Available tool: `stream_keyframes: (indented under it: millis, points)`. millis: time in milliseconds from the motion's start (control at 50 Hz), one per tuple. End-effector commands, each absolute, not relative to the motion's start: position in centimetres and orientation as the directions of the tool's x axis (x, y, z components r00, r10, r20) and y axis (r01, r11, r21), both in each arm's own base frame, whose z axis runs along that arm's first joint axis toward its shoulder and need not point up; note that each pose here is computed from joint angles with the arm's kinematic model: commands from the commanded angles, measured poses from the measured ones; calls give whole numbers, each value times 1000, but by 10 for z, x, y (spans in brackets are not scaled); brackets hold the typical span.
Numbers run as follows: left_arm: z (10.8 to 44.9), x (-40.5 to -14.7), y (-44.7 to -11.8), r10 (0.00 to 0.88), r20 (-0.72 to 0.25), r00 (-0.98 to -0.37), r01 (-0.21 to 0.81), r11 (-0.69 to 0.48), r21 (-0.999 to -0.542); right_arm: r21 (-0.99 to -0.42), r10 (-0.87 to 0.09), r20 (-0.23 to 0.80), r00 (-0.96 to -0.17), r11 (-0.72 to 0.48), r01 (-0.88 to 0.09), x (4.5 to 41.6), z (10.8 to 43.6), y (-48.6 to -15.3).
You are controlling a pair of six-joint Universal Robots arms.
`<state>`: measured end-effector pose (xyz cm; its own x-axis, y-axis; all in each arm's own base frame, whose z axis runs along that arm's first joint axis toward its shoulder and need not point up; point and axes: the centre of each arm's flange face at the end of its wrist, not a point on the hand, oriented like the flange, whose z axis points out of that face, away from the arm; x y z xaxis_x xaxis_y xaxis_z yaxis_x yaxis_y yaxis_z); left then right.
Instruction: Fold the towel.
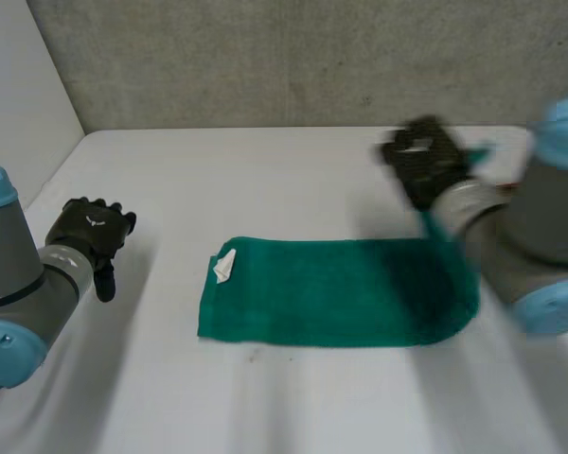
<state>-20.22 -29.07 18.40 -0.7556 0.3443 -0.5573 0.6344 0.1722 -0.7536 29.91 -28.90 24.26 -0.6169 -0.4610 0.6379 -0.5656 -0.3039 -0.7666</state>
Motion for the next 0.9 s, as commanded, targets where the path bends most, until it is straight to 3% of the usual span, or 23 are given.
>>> stream_keyframes:
  millis: [20, 120, 180, 280, 300, 340, 380, 420, 440, 520, 600, 740, 900]
  points:
    - [192, -208, -285, 343, -540, -769, 612, 151, -776, -777, -707, 619, -342, -486, -400, 392, 203, -193]
    - [193, -219, -278, 370, -541, -755, 617, 124, -777, -784, -773, 589, -235, -477, -397, 409, 168, -166]
    - [196, -228, -274, 384, -542, -747, 617, 96, -781, -780, -778, 586, -227, -465, -419, 411, 158, -165]
    - [205, -247, -270, 388, -547, -742, 598, 13, -801, -773, -733, 598, -324, -421, -474, 406, 162, -181]
    - [207, -256, -267, 396, -547, -738, 587, -23, -809, -770, -683, 606, -408, -375, -516, 396, 170, -194]
    - [210, -265, -263, 404, -543, -736, 572, -58, -818, -775, -648, 604, -464, -343, -531, 386, 179, -202]
    - [213, -274, -259, 414, -538, -735, 556, -87, -827, -799, -610, 574, -546, -273, -536, 364, 188, -220]
    - [216, -286, -254, 427, -522, -738, 527, -118, -842, -813, -606, 552, -573, -239, -531, 354, 190, -225]
    - [215, -290, -252, 436, -515, -738, 518, -124, -846, -847, -601, 492, -630, -162, -507, 333, 190, -234]
    - [211, -312, -241, 488, -471, -735, 468, -138, -873, -882, -634, 377, -675, -23, -470, 307, 176, -237]
    - [201, -327, -234, 530, -435, -728, 443, -120, -888, -879, -665, 291, -688, 98, -466, 286, 159, -237]
    - [158, -330, -236, 554, -440, -707, 509, -34, -860, -849, -691, 187, -698, 243, -469, 255, 128, -233]
    - [134, -303, -241, 452, -520, -725, 619, 96, -780, -863, -645, 225, -731, 216, -456, 246, 125, -247]
